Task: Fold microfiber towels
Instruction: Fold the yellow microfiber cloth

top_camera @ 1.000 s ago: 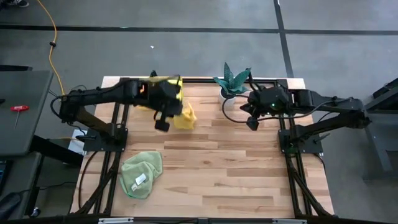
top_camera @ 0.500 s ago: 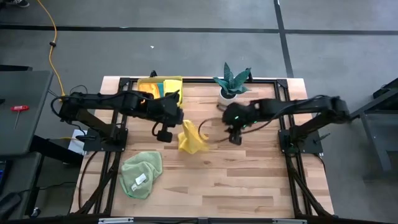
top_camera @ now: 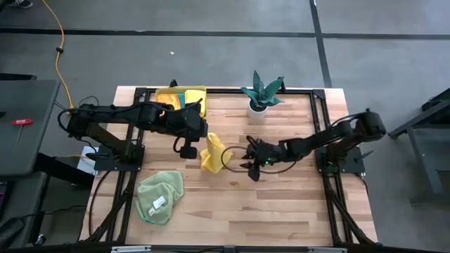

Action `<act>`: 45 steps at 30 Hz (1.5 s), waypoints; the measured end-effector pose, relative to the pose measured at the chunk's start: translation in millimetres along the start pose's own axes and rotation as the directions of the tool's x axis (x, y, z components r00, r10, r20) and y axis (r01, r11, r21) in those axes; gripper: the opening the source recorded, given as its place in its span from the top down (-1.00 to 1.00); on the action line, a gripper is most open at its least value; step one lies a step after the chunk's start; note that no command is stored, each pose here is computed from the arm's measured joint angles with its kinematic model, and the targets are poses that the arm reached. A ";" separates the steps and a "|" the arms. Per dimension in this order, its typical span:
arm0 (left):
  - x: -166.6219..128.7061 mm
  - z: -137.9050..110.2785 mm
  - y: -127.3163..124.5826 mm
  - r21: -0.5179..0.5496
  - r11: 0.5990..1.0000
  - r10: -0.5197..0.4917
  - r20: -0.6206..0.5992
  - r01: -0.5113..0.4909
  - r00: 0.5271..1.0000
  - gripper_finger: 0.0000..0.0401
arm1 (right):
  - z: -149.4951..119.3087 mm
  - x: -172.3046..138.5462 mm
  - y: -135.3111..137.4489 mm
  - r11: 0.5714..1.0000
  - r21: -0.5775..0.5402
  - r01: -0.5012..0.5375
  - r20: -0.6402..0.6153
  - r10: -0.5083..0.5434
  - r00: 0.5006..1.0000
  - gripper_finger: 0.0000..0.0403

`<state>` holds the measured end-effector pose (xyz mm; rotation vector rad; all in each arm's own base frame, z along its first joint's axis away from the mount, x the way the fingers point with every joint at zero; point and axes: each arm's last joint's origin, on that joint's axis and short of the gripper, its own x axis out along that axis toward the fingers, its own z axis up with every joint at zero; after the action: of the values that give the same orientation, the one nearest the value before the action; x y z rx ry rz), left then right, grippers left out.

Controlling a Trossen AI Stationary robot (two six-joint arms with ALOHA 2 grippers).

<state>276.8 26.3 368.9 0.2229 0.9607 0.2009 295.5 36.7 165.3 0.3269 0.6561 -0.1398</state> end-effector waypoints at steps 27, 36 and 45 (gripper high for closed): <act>0.0 0.0 -0.1 -0.032 0.999 -0.008 0.001 0.008 1.000 1.00 | 32.0 48.6 -39.2 0.975 -0.221 0.001 -0.084 -0.020 0.996 -0.07; 0.0 0.1 -0.1 -0.032 0.999 -0.008 0.002 0.008 1.000 1.00 | 23.4 68.1 -51.8 0.985 -0.171 -0.019 -0.098 0.002 0.995 0.05; 0.0 0.1 -0.1 -0.032 0.999 -0.008 0.002 0.008 1.000 1.00 | 29.1 69.0 -51.4 0.980 -0.198 -0.026 -0.039 0.019 0.999 0.17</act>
<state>276.9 26.2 368.9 0.1902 0.9562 0.2088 354.6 -23.2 131.2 0.1452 0.6971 -0.0459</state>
